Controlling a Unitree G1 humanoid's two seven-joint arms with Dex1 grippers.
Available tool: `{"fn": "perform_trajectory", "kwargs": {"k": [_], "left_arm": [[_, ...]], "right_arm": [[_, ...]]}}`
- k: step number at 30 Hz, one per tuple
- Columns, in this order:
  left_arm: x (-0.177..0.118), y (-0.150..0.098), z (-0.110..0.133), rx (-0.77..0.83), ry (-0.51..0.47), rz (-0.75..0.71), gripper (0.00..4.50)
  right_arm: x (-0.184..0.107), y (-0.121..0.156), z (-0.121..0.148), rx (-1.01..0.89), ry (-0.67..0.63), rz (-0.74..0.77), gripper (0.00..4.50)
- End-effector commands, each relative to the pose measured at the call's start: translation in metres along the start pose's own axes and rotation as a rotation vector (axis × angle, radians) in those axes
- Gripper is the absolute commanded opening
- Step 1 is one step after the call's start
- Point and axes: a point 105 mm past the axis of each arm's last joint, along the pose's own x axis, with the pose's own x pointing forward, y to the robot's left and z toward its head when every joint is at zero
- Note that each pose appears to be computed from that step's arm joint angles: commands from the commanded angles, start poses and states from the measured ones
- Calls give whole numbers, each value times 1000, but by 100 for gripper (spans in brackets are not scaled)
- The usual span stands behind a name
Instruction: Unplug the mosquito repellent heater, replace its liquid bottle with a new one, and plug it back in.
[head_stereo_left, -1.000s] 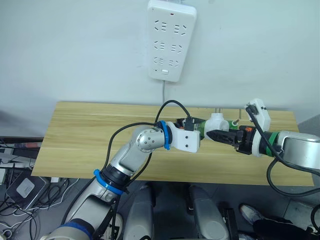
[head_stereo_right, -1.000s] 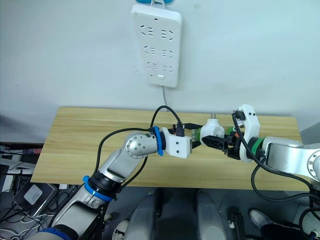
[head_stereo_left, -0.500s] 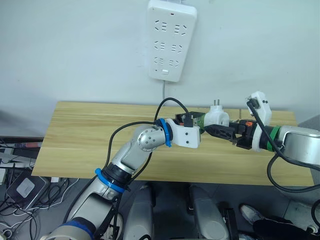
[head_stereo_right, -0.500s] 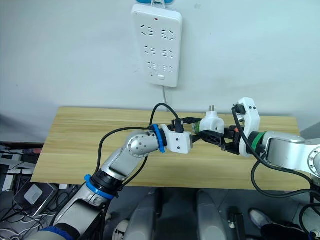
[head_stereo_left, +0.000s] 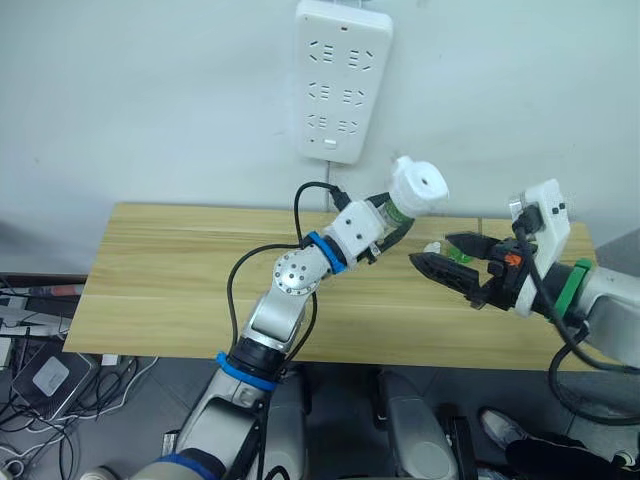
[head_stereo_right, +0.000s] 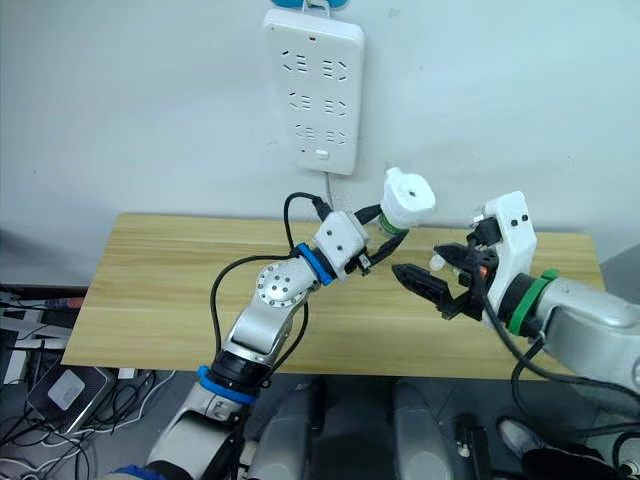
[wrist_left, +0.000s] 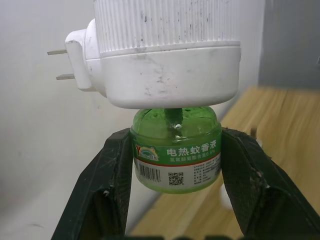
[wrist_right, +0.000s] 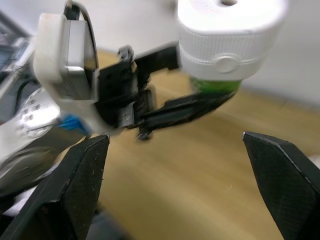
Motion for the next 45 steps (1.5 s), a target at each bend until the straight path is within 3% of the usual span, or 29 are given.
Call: {"fn": "perform_trajectory", "kwargs": {"k": [1,6,13,18,39,42,44,45], "left_arm": [[-2,-4,26,-181,-118,-3,223],[-12,-9,31,-274,-135,-52,223],[-13,-12,33,-231,-132,-113,223],[-10,-11,34,-213,-130,-110,223],[-12,-19,30,-137,-122,-131,223],[-11,-19,29,-135,-122,-127,223],[-11,-18,29,-131,-121,-125,223],[-11,-18,29,-128,-121,-124,223]], "right_arm": [[-3,-3,12,-129,-143,-96,443],[4,0,28,-113,-298,-138,443],[17,9,38,-37,-366,-85,443],[26,21,40,-16,-362,-37,443],[46,8,43,-54,-348,-124,443],[46,9,44,-47,-355,-120,384],[46,9,45,-43,-360,-120,317],[46,9,45,-42,-361,-120,311]]}}
